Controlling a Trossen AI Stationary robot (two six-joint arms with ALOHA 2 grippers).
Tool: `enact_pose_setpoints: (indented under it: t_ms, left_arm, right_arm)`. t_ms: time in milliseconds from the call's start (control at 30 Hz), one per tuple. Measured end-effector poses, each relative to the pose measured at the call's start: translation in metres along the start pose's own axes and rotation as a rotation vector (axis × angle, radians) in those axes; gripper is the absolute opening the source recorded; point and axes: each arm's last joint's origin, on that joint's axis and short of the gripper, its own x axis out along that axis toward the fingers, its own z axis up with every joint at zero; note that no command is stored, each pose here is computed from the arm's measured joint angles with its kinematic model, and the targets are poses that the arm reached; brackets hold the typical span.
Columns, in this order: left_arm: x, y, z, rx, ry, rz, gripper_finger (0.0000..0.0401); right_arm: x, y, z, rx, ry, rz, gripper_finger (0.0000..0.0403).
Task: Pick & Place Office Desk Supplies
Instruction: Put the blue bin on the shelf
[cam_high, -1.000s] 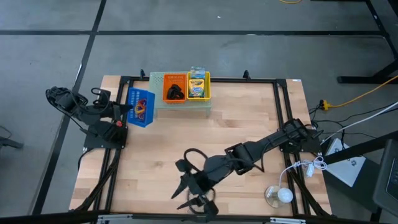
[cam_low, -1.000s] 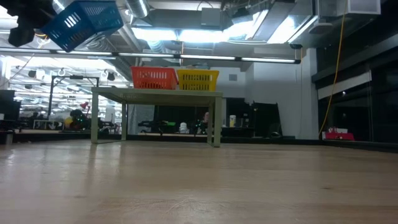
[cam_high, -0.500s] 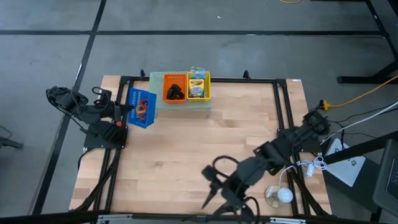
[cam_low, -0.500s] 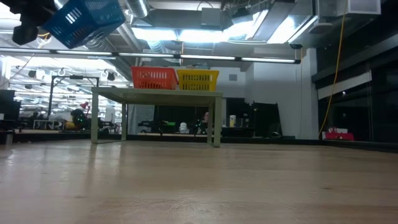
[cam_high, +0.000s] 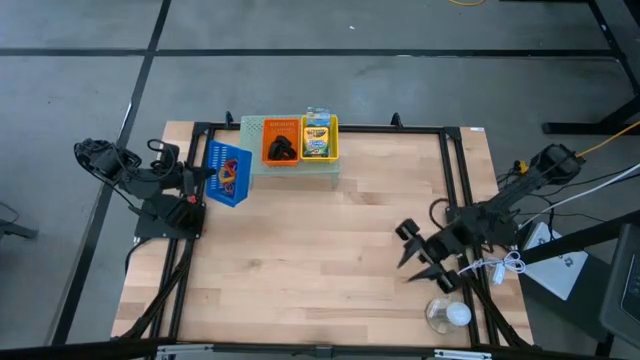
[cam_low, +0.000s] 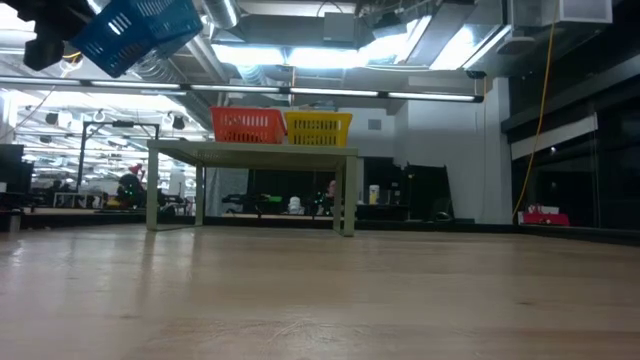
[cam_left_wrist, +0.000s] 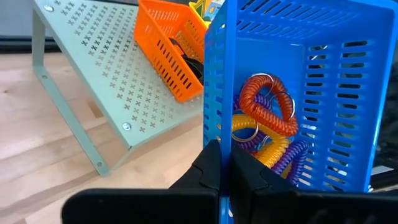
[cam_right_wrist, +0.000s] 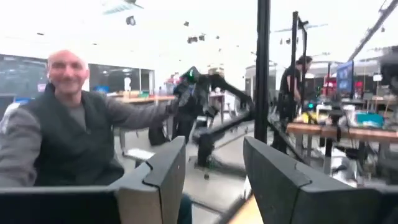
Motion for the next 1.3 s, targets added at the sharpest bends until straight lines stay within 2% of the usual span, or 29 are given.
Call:
enact_pose_setpoints:
  t_ms: [67, 133, 267, 367, 467, 567, 633, 733, 933, 1067, 1167, 1300]
  left_arm:
    - [0.000, 0.000, 0.000, 0.006, -0.005, 0.002, 0.0004]
    - [0.000, 0.000, 0.000, 0.010, -0.012, 0.003, 0.0004]
    - [0.000, 0.000, 0.000, 0.018, -0.016, 0.005, 0.0005]
    - [0.000, 0.000, 0.000, 0.028, -0.017, 0.005, 0.0004]
    - [0.000, 0.000, 0.001, 0.040, -0.018, 0.001, 0.0005]
    - [0.000, -0.002, 0.001, 0.049, -0.019, -0.009, 0.0005]
    - [0.000, -0.003, 0.001, 0.051, -0.014, -0.015, 0.0004]
    - [0.000, -0.003, 0.001, 0.067, -0.010, -0.016, 0.0005]
    - [0.000, -0.002, 0.001, 0.095, -0.036, -0.003, 0.0004]
    - [0.000, 0.001, 0.002, 0.040, -0.092, 0.035, 0.0004]
    - [0.000, 0.005, 0.003, 0.001, -0.139, 0.078, 0.0004]
    - [0.000, 0.016, 0.000, -0.079, -0.152, 0.163, 0.0004]
  right_arm:
    - [-0.021, 0.002, -0.019, 0.004, -0.021, 0.006, 0.0162]
    - [-0.034, 0.004, -0.022, -0.026, -0.091, 0.021, 0.0162]
    - [-0.057, 0.006, -0.038, -0.071, -0.060, 0.031, 0.0162]
    - [-0.068, 0.005, -0.038, -0.102, -0.096, 0.028, 0.0162]
    - [-0.074, 0.006, -0.026, -0.147, -0.146, 0.022, 0.0162]
    - [-0.082, 0.005, -0.026, -0.140, -0.077, -0.015, 0.0162]
    - [-0.090, 0.005, -0.017, -0.141, -0.118, -0.024, 0.0162]
    - [-0.103, 0.006, -0.012, -0.165, -0.120, 0.023, 0.0162]
    - [-0.122, 0.005, -0.013, -0.102, -0.074, -0.023, 0.0162]
    - [-0.122, 0.005, -0.017, -0.099, -0.026, -0.025, 0.0162]
    - [-0.123, 0.003, -0.021, -0.062, 0.015, -0.075, 0.0162]
    - [-0.123, 0.003, -0.019, -0.038, -0.003, -0.097, 0.0162]
